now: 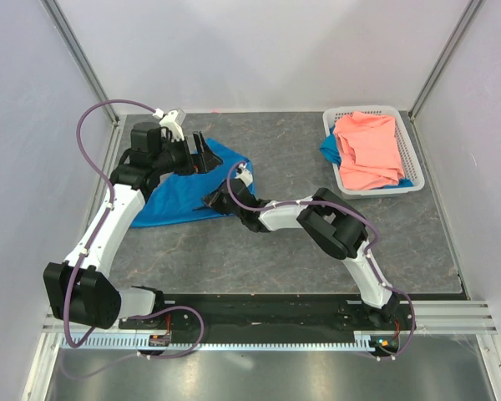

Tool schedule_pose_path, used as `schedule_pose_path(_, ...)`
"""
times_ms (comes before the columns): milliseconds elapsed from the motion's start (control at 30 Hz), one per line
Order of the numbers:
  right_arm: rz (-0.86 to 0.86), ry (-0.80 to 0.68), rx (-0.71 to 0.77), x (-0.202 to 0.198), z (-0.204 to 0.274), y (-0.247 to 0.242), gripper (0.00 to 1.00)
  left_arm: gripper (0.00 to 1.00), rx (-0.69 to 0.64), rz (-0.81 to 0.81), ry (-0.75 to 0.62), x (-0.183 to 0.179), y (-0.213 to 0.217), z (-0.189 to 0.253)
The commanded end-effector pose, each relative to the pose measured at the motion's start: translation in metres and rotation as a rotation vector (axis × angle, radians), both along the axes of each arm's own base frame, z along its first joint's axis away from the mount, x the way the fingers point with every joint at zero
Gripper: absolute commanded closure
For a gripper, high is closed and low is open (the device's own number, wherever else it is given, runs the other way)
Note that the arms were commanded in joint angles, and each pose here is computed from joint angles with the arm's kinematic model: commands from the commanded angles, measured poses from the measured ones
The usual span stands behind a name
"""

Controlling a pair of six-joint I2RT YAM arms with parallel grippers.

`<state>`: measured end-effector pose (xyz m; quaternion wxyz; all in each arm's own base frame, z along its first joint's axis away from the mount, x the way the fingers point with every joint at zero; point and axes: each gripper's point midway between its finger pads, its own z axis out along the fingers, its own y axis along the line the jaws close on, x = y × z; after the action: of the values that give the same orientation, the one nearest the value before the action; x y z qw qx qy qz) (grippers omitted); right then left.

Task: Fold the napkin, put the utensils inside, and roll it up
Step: Fold the napkin

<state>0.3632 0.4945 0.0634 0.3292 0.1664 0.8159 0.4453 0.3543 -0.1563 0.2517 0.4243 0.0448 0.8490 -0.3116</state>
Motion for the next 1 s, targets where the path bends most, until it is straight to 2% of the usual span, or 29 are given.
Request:
schedule_pose_path(0, 0.027, -0.031, 0.046, 0.000, 0.015, 0.016, 0.96, 0.02, -0.025, 0.020, -0.041, 0.002, 0.001, 0.015)
schedule_pose_path(33, 0.029, -0.035, 0.048, 0.000, 0.016, 0.016, 0.92, 0.02, -0.025, 0.020, -0.043, 0.002, 0.001, 0.015)
schedule_pose_path(67, 0.034, -0.040, 0.049, -0.001, 0.017, 0.016, 0.81, 0.02, -0.027, 0.019, -0.042, 0.002, 0.001, 0.015)
schedule_pose_path(133, 0.044, -0.067, 0.048, -0.001, 0.024, 0.015, 0.68, 0.02, -0.024, 0.020, -0.040, 0.002, 0.001, 0.014)
schedule_pose_path(167, 0.048, -0.082, 0.050, -0.001, 0.027, 0.015, 0.59, 0.02, -0.024, 0.021, -0.043, 0.002, 0.001, 0.015)
schedule_pose_path(300, 0.069, -0.153, 0.036, -0.004, 0.048, 0.009, 0.46, 0.02, -0.019, 0.027, -0.042, 0.003, 0.003, 0.013)
schedule_pose_path(467, 0.094, -0.219, 0.001, -0.012, 0.066, -0.004, 0.39, 0.02, -0.017, 0.034, -0.041, 0.004, 0.004, 0.012)
schedule_pose_path(600, 0.096, -0.215, -0.044, -0.026, 0.064, -0.031, 0.37, 0.02, -0.010, 0.044, -0.040, 0.006, 0.007, 0.011)
schedule_pose_path(767, 0.077, -0.169, -0.125, -0.032, 0.045, -0.081, 0.39, 0.02, 0.002, 0.060, -0.043, 0.008, 0.010, 0.010)
schedule_pose_path(900, 0.046, -0.137, -0.161, -0.008, 0.038, -0.130, 0.43, 0.02, 0.004, 0.061, -0.041, 0.008, 0.011, 0.008)
schedule_pose_path(967, 0.085, -0.111, -0.164, -0.006, 0.032, -0.142, 0.44, 0.02, 0.005, 0.061, -0.035, 0.008, 0.011, 0.006)
